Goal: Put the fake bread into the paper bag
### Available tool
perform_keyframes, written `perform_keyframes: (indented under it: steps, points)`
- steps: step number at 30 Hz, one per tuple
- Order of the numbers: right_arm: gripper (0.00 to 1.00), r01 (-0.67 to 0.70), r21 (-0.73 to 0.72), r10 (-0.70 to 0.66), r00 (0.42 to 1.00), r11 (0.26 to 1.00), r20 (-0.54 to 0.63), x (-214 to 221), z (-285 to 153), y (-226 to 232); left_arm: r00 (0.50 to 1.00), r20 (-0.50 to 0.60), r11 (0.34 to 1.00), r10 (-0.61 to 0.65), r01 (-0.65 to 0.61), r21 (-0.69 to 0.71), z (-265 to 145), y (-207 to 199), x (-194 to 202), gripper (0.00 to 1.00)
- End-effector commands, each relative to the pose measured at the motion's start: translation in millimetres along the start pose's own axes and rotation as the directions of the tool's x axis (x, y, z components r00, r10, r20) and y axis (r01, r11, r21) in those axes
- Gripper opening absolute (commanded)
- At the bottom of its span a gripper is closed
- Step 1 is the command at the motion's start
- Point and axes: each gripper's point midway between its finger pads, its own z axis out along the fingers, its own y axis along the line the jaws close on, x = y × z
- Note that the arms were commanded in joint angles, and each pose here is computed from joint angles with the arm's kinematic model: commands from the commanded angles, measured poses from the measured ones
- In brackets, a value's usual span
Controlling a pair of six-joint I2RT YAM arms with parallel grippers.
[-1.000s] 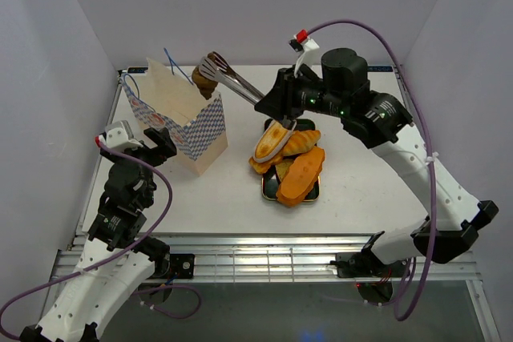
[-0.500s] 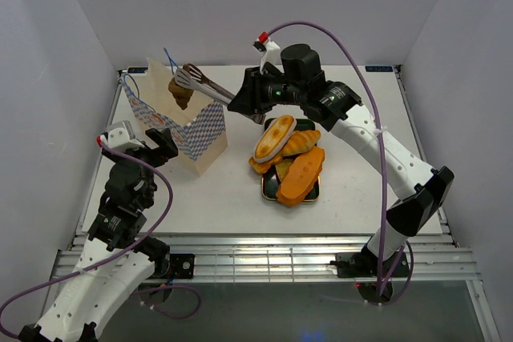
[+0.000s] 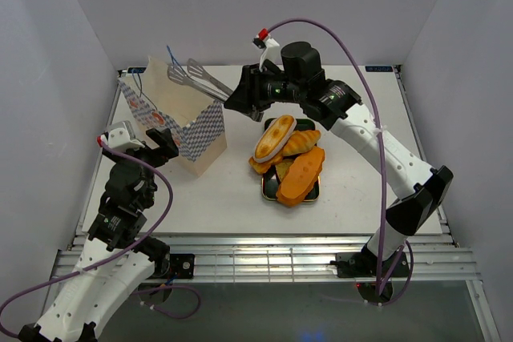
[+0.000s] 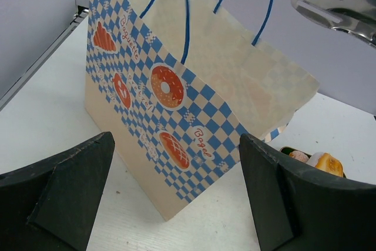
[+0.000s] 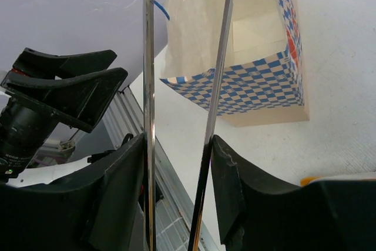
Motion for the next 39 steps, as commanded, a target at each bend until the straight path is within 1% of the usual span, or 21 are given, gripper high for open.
perform_keyframes:
  steps: [1, 3, 7, 9, 13, 15, 16, 17, 18, 20, 21, 23, 24, 26, 28, 30, 31, 32, 34, 35, 39]
  points:
    - [0.52, 0.068, -0.070, -0.059, 0.991, 0.995, 0.120, -39, -22, 35, 1.000, 0.003, 1.000, 0.002, -0.002, -0.001, 0, -1, -3, 0.98]
    - [0.52, 0.073, -0.073, -0.063, 0.990, 0.995, 0.128, -41, -27, 38, 1.000, -0.002, 1.000, 0.007, -0.007, -0.001, 0, -1, -2, 0.98]
    - [0.52, 0.102, -0.051, -0.092, 0.980, 0.993, 0.176, -51, -53, 48, 1.000, -0.012, 1.000, 0.013, -0.013, -0.001, 2, -3, 1, 0.97]
    - [0.52, 0.115, -0.018, -0.109, 0.975, 0.993, 0.194, -54, -63, 46, 1.000, -0.012, 1.000, 0.014, -0.014, -0.003, 3, -2, 1, 0.98]
    - [0.52, 0.139, 0.057, -0.149, 0.957, 0.989, 0.250, -56, -100, 47, 1.000, -0.013, 1.000, 0.018, -0.019, -0.014, 3, 0, 2, 0.98]
    - [0.53, 0.121, 0.119, -0.146, 0.962, 0.986, 0.233, -40, -102, 29, 1.000, -0.010, 1.000, 0.019, -0.019, -0.018, 3, 0, 2, 0.98]
    - [0.53, 0.125, 0.134, -0.155, 0.955, 0.983, 0.252, -38, -116, 30, 1.000, -0.010, 1.000, 0.021, -0.021, -0.019, 3, 1, 1, 0.98]
    - [0.53, 0.105, 0.177, -0.144, 0.964, 0.979, 0.223, -21, -113, 13, 1.000, -0.010, 1.000, 0.023, -0.023, -0.021, 3, 1, 2, 0.98]
    - [0.53, 0.096, 0.198, -0.139, 0.966, 0.976, 0.218, -14, -115, 7, 1.000, -0.011, 0.999, 0.024, -0.024, -0.025, 4, 1, 2, 0.98]
    - [0.53, 0.076, 0.242, -0.136, 0.961, 0.967, 0.242, -6, -132, 0, 1.000, -0.007, 0.999, 0.026, -0.027, -0.033, 4, 3, 1, 0.97]
    - [0.53, 0.061, 0.270, -0.121, 0.970, 0.961, 0.213, 12, -130, -13, 1.000, -0.006, 0.999, 0.028, -0.028, -0.036, 4, 3, 1, 0.98]
    - [0.53, 0.024, 0.339, -0.119, 0.958, 0.941, 0.262, 16, -152, -23, 1.000, -0.003, 0.999, 0.028, -0.028, -0.037, 4, 4, 1, 0.98]
    - [0.53, 0.005, 0.374, -0.102, 0.965, 0.927, 0.241, 34, -152, -37, 1.000, -0.003, 0.999, 0.028, -0.028, -0.037, 4, 4, 1, 0.98]
    - [0.53, -0.037, 0.418, -0.090, 0.956, 0.908, 0.281, 43, -172, -45, 1.000, -0.005, 0.999, 0.030, -0.030, -0.036, 4, 4, 1, 0.97]
    - [0.52, -0.065, 0.445, -0.070, 0.958, 0.893, 0.279, 65, -180, -57, 1.000, -0.006, 0.999, 0.031, -0.031, -0.036, 5, 3, 1, 0.98]
    - [0.53, -0.102, 0.470, -0.048, 0.953, 0.877, 0.298, 78, -191, -65, 0.999, -0.008, 0.999, 0.031, -0.031, -0.030, 4, 3, 2, 0.98]
    - [0.52, -0.118, 0.484, -0.036, 0.954, 0.867, 0.297, 85, -193, -70, 0.999, -0.008, 0.999, 0.031, -0.031, -0.029, 4, 2, 2, 0.98]
    - [0.53, -0.131, 0.524, -0.021, 0.961, 0.842, 0.274, 100, -195, -82, 0.999, -0.011, 0.999, 0.033, -0.033, -0.026, 5, 2, 3, 0.98]
    - [0.53, -0.160, 0.546, 0.004, 0.961, 0.822, 0.276, 113, -200, -90, 0.999, -0.013, 0.999, 0.031, -0.031, -0.020, 5, 0, 3, 0.98]
    - [0.53, -0.168, 0.580, 0.012, 0.965, 0.797, 0.263, 124, -201, -100, 0.999, -0.016, 0.999, 0.033, -0.033, -0.020, 5, 0, 4, 0.97]
    - [0.52, -0.177, 0.655, 0.045, 0.976, 0.734, 0.213, 153, -209, -120, 0.999, -0.016, 0.999, 0.030, -0.031, -0.015, 5, -1, 4, 0.98]
